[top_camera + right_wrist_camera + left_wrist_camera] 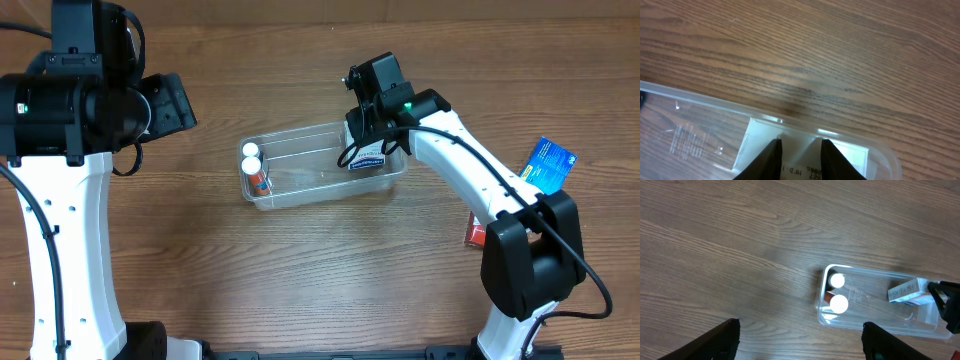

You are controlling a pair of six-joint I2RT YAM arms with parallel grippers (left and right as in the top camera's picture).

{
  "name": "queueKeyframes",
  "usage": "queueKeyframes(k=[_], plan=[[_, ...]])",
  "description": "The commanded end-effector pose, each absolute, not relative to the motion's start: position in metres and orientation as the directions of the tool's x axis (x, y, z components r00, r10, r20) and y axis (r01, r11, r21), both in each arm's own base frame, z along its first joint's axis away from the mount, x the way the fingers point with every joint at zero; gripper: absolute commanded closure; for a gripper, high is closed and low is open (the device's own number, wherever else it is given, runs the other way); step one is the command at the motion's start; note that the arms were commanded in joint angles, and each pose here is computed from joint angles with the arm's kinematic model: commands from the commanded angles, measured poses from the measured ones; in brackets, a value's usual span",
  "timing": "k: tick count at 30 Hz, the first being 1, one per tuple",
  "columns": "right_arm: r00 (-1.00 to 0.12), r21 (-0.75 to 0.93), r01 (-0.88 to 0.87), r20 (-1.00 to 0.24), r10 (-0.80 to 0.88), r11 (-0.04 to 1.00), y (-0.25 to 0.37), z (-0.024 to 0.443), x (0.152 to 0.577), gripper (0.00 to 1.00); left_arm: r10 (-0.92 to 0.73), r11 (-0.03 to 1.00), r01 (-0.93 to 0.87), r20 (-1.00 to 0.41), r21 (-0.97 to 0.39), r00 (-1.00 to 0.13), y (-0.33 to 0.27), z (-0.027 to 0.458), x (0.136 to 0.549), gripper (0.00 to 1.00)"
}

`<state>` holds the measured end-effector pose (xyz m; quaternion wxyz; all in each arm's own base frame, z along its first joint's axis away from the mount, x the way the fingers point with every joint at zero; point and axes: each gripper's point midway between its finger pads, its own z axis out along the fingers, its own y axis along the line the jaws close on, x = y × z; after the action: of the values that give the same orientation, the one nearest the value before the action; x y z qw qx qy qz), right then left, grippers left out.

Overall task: Pack container
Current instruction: 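Lower and adjust the Hansaplast box upright in the container, then release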

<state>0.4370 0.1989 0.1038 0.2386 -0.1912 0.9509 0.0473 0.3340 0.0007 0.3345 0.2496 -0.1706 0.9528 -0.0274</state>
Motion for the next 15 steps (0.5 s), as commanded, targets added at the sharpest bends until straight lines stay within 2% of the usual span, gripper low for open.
queueKeyframes(k=[1,11,15], plan=[[-0.877,0.016,-0.401,-0.297,-0.378,0.916,0.19,0.044,0.41,0.74,-0.32,0.946,-0.302,-0.485,-0.119,-0.814,0.004,0.339,0.335,0.2],[-0.896,-0.004,-0.359,-0.277,-0.346,0.933,0.183,0.042,0.408,0.76,-0.32,0.946,-0.302,-0.485,-0.119,-0.814,0.004,0.339,0.335,0.2],[-0.887,-0.062,-0.359,-0.287,-0.361,0.931,0.175,0.041,0.415,0.76,-0.32,0.946,-0.301,-0.485,-0.119,-0.814,0.003,0.339,0.335,0.2]])
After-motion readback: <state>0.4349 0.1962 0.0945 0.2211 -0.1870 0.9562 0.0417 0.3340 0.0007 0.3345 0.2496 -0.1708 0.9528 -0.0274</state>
